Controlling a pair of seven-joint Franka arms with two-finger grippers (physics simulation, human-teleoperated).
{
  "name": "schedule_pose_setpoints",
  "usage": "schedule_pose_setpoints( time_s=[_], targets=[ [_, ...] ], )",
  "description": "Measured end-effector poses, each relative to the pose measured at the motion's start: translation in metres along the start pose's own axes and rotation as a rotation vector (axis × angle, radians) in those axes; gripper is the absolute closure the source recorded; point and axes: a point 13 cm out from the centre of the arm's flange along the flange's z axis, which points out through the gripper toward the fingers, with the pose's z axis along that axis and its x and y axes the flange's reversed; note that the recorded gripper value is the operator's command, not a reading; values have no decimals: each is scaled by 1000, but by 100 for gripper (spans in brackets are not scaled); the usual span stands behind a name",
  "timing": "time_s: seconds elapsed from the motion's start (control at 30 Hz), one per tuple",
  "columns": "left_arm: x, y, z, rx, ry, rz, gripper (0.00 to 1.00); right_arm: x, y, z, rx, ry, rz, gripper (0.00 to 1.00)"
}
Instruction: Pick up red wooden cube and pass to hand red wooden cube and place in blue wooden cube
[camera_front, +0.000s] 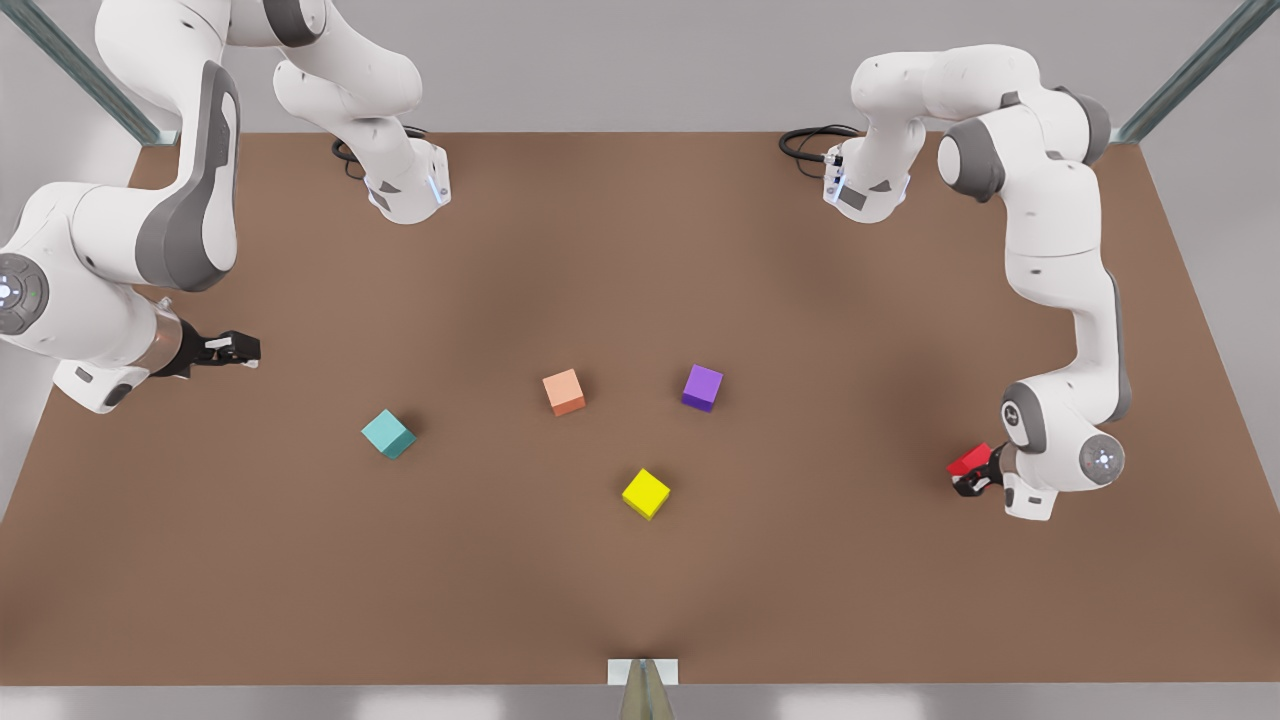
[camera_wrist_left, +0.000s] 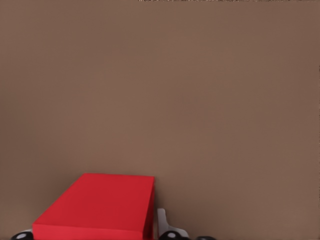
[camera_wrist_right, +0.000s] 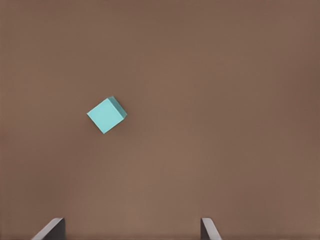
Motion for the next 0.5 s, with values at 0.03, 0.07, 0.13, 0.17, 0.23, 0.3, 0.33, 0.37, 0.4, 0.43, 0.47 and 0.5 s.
schedule_pose_setpoints(
  time_s=[0.03,0.07,0.13,0.17,0.23,0.3,0.33,0.37,0.4,0.43,0.47,0.5],
  targets=[
    [-1,-1,-1,4,-2,-5,61,0,0,1,0,1,0,0],
    [-2,-2,-4,6,-8,-10,64,0,0,1,-1,2,-1,0],
    [-1,-16,-22,34,-27,-7,64,0,1,1,-2,3,-2,0],
    [2,-31,-36,58,-39,4,64,0,1,1,-2,4,-2,0],
    [8,-79,-73,117,-58,55,64,0,1,2,-4,6,-3,0],
    [41,-153,-124,209,-23,140,64,-8,11,10,-30,11,-19,0],
    [82,-204,-150,282,43,199,63,-18,20,21,-67,19,-34,0],
    [137,-253,-165,358,144,259,63,-30,32,38,-121,32,-49,0],
    [196,-294,-177,418,251,324,63,-41,51,52,-183,42,-71,0],
    [245,-321,-184,466,355,371,60,-55,84,64,-253,47,-113,0],
    [277,-336,-185,506,452,395,61,-74,122,68,-316,37,-170,0],
    [303,-347,-183,544,541,410,62,-90,155,70,-376,23,-221,0]
  ],
)
